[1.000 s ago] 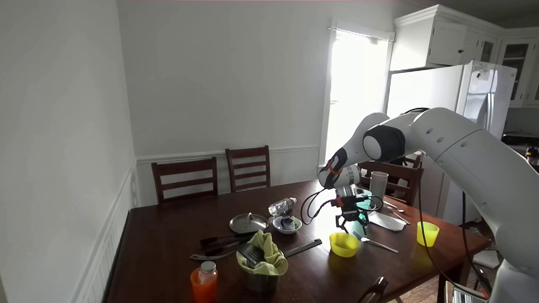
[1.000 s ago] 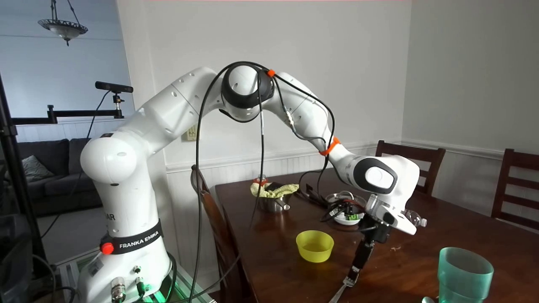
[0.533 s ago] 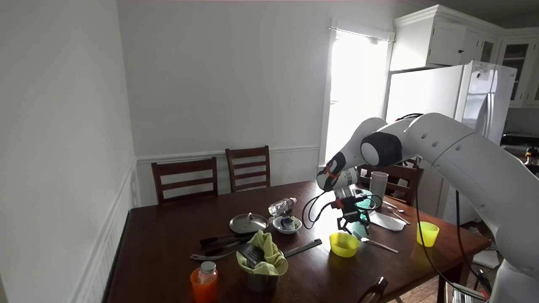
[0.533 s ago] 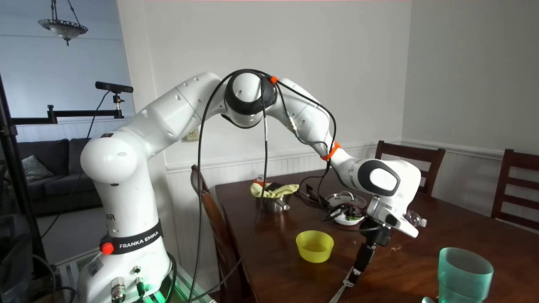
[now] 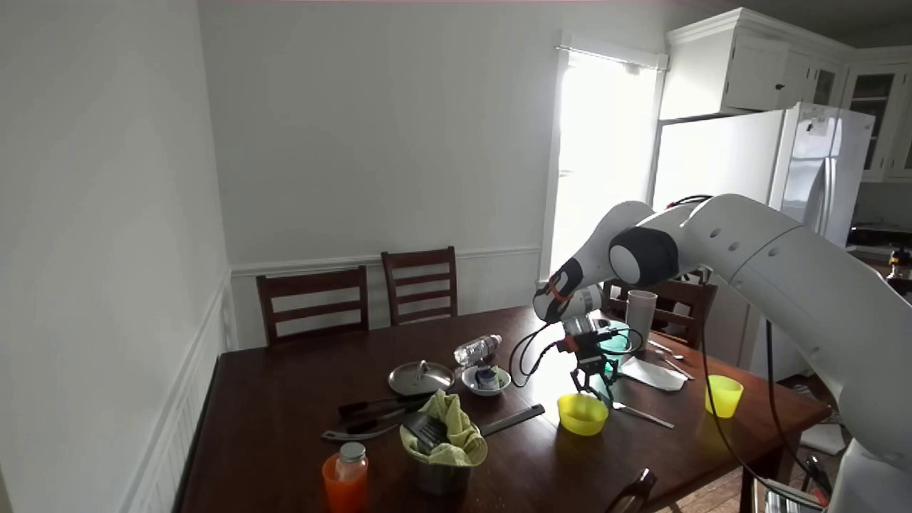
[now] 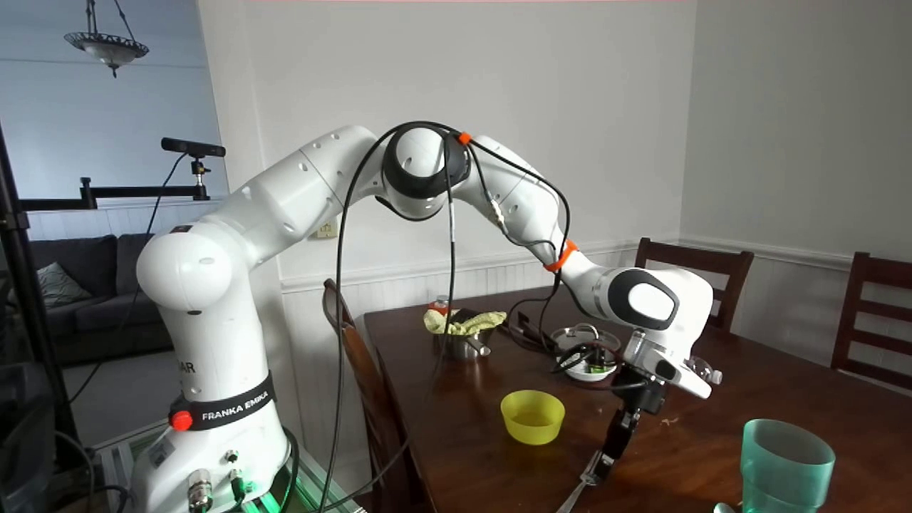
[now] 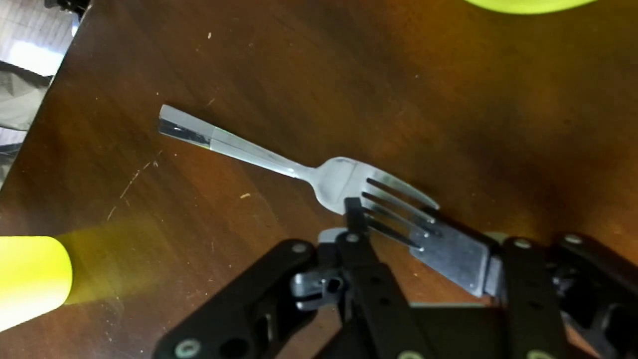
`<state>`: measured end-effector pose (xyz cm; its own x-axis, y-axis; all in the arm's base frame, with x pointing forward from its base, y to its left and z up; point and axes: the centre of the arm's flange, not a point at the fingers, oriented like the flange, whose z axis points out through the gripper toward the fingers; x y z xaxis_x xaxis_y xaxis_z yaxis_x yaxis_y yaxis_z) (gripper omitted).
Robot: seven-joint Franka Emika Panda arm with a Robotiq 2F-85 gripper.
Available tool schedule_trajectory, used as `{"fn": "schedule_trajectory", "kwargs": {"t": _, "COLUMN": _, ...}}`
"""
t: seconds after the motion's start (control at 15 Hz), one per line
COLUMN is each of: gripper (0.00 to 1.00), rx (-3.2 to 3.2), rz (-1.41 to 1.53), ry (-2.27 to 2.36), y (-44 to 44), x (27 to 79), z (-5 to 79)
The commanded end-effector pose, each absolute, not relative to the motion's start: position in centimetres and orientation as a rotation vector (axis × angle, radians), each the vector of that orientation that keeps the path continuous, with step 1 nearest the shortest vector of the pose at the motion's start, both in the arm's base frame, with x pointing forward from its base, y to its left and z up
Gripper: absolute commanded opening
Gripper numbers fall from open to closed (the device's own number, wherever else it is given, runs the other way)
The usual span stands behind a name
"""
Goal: Pick up the silver fork and hang it on the yellow bowl
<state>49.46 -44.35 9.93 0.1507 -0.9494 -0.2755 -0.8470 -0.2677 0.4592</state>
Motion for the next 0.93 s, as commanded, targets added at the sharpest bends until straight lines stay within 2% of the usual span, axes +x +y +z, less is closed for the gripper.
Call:
{"fn": "schedule_trajectory", "kwargs": {"t": 0.0, "gripper": 0.22, "rx": 2.195, "rz": -0.769, "ry": -1.774, "y": -45.15, "x": 50.09, "z": 9.62}}
{"fn": "schedule_trajectory", "kwargs": {"t": 0.13, "gripper": 0.31, "rx": 2.19, "rz": -0.769, "ry": -1.773, "y": -45.09, "x": 50.22, "z": 9.65}}
{"fn": "schedule_trajectory", "kwargs": {"t": 0.27, "gripper": 0.36, "rx": 2.182, "rz": -0.781, "ry": -1.77, "y": -45.12, "x": 50.15, "z": 9.62}}
{"fn": "schedule_trajectory", "kwargs": {"t": 0.4, "gripper": 0.26, "rx": 2.18, "rz": -0.786, "ry": -1.771, "y": -45.17, "x": 50.2, "z": 9.61}}
{"fn": "schedule_trajectory", "kwargs": {"t": 0.47, "gripper": 0.17, "rx": 2.18, "rz": -0.788, "ry": -1.773, "y": -45.17, "x": 50.2, "z": 9.53}}
{"fn": "schedule_trajectory", "kwargs": {"t": 0.53, "gripper": 0.11, "rx": 2.179, "rz": -0.788, "ry": -1.773, "y": -45.2, "x": 50.29, "z": 9.53}}
{"fn": "schedule_trajectory", "kwargs": {"t": 0.6, "gripper": 0.12, "rx": 2.178, "rz": -0.789, "ry": -1.774, "y": -45.2, "x": 50.3, "z": 9.52}}
{"fn": "schedule_trajectory", "kwargs": {"t": 0.73, "gripper": 0.0, "rx": 2.172, "rz": -0.79, "ry": -1.773, "y": -45.29, "x": 50.32, "z": 9.67}}
{"fn": "schedule_trajectory", "kwargs": {"t": 0.87, "gripper": 0.03, "rx": 2.173, "rz": -0.792, "ry": -1.775, "y": -45.33, "x": 50.33, "z": 9.94}}
